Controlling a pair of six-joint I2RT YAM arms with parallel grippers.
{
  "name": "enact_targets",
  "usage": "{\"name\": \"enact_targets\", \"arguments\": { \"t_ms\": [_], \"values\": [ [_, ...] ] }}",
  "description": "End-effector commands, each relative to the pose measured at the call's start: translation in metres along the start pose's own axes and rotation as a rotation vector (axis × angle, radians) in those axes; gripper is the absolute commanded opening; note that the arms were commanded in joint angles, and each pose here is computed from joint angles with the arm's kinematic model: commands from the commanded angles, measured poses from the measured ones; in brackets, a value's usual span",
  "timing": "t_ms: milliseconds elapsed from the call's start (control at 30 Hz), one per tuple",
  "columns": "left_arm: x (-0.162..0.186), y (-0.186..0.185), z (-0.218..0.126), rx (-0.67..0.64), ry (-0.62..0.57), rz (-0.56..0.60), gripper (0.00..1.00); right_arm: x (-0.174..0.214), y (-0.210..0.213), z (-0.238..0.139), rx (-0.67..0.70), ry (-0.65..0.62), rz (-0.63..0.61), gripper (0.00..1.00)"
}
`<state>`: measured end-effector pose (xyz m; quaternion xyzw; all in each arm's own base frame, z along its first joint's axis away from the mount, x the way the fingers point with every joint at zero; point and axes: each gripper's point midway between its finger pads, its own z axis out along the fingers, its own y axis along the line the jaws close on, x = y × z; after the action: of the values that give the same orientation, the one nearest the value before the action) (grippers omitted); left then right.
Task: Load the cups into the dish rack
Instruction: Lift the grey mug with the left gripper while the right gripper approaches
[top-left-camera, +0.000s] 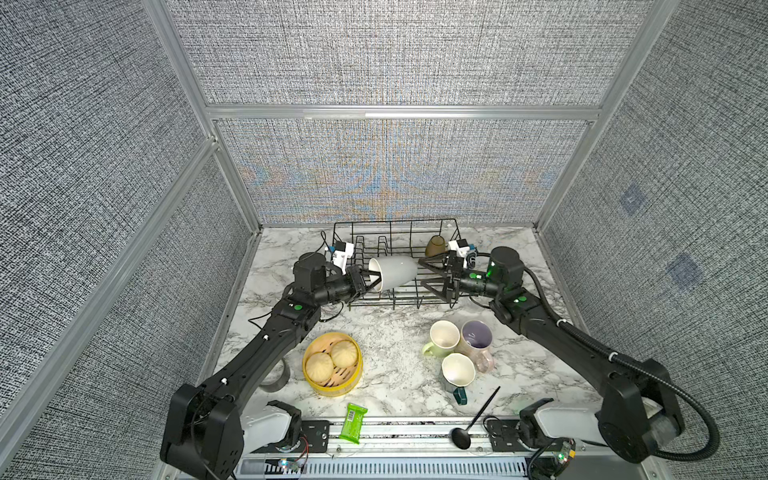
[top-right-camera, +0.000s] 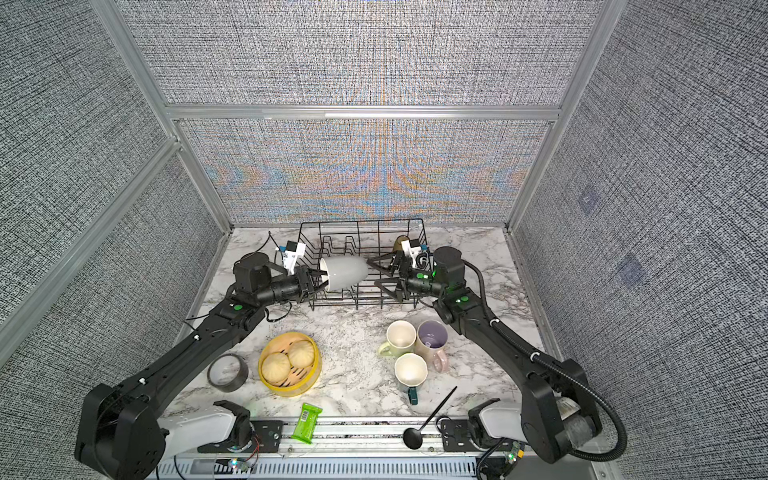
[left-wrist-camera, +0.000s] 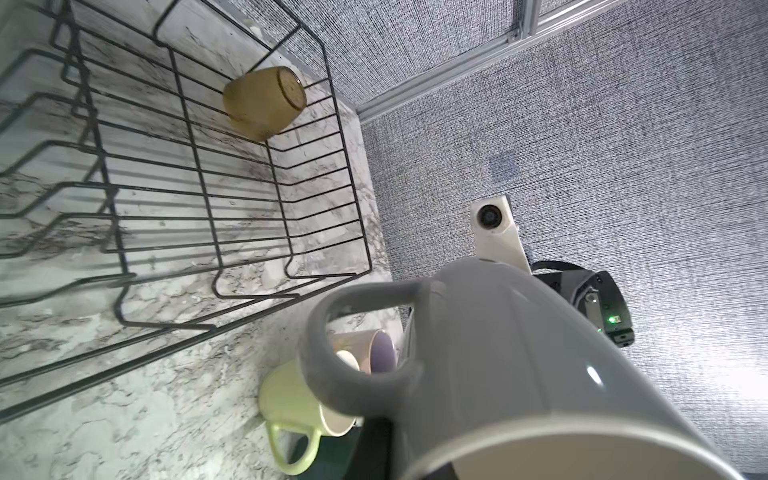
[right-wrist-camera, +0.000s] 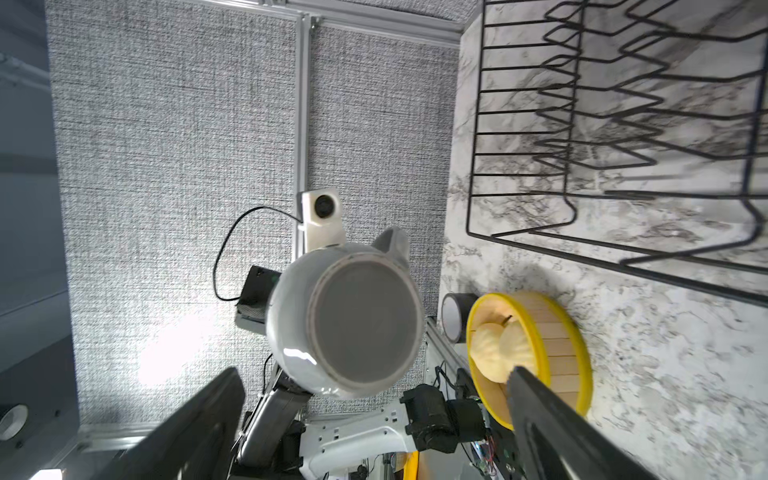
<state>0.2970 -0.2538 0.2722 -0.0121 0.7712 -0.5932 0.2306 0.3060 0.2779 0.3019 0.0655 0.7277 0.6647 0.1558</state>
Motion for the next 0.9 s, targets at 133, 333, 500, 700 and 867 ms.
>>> {"name": "enact_targets", "arguments": {
  "t_ms": [133, 333, 500, 700, 867],
  "values": [
    [-0.008, -0.031, 0.005, 0.177, 0.018, -0.021, 0.00, 0.013, 0.041, 0.022, -0.178, 0.085, -0.058, 0.96],
    [-0.008, -0.030, 0.010, 0.206, 0.040, -0.058, 0.00, 0.011, 0.050, 0.030, -0.224, 0.087, -0.084, 0.94],
    [-0.010, -0.031, 0.013, 0.207, 0.044, -0.065, 0.00, 0.020, 0.061, 0.035, -0.255, 0.104, -0.085, 0.94],
    [-0.006, -0.031, 0.013, 0.201, 0.068, -0.052, 0.00, 0.024, 0.052, 0.042, -0.194, 0.122, -0.086, 0.94],
    [0.001, -0.024, 0.011, 0.181, 0.083, -0.050, 0.00, 0.024, 0.069, 0.045, -0.236, 0.140, -0.114, 0.94]
  ]
}}
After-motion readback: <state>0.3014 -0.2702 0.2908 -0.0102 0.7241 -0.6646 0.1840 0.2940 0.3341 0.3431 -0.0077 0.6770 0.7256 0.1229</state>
